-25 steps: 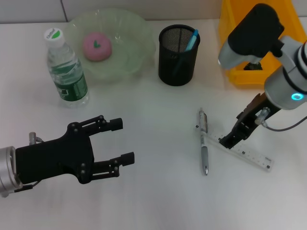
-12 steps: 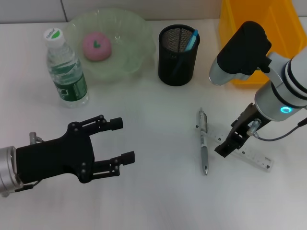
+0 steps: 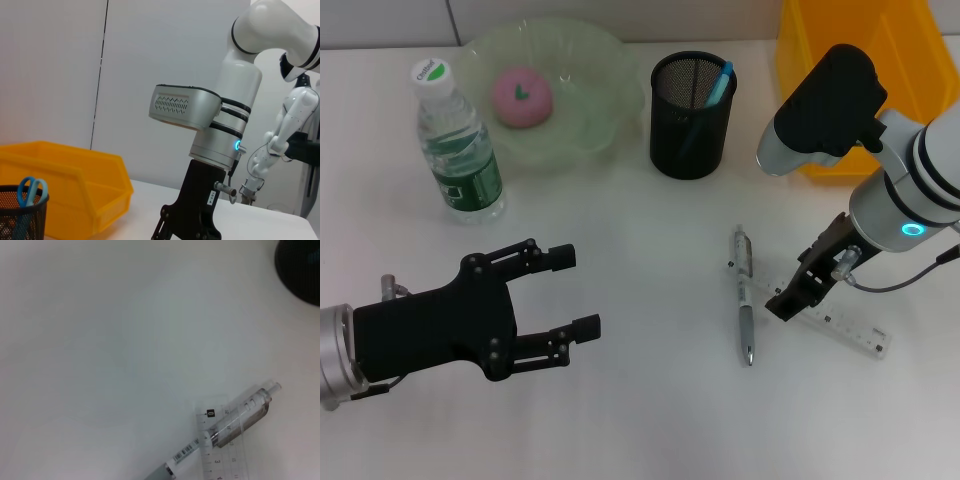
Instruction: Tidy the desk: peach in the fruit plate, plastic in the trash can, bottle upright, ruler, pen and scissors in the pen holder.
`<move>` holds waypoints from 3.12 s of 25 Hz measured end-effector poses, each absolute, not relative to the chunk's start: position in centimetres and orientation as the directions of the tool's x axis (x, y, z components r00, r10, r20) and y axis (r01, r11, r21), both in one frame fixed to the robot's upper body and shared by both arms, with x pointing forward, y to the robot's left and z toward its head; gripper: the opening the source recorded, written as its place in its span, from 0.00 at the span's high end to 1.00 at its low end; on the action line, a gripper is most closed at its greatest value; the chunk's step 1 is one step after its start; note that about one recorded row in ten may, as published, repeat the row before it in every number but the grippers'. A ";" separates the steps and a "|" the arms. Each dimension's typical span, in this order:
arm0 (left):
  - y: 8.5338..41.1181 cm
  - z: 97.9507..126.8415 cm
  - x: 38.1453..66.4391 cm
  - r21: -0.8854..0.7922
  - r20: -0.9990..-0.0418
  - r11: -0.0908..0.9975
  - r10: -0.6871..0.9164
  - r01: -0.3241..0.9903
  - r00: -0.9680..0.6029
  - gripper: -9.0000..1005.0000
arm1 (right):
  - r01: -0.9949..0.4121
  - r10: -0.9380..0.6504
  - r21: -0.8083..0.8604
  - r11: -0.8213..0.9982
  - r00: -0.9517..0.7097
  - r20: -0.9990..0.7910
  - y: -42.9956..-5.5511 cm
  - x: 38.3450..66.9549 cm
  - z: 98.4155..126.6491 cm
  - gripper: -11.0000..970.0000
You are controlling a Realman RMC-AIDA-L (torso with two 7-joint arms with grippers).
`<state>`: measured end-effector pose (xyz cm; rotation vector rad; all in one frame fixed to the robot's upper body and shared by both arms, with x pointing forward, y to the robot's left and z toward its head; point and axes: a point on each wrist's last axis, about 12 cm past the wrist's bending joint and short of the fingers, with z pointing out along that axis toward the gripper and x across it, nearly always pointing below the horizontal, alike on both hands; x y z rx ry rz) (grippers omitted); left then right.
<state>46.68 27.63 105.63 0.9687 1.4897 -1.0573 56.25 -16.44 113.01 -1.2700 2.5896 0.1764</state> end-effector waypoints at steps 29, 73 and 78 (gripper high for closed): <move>27.5 105.7 46.7 -0.132 -0.987 0.285 0.045 0.949 -0.151 0.20 | -0.794 -0.763 0.005 0.608 -0.586 -0.273 -16.3 56.2 112.4 0.47; 27.2 105.9 47.0 -0.126 -0.989 0.280 0.040 0.952 -0.143 0.20 | -0.766 -0.109 -0.094 0.636 0.031 -0.994 -17.8 61.9 119.1 0.59; 27.2 105.9 47.0 -0.125 -0.989 0.278 0.040 0.952 -0.141 0.20 | -0.735 -0.059 -0.134 0.665 0.127 -0.990 -17.4 63.3 115.6 0.59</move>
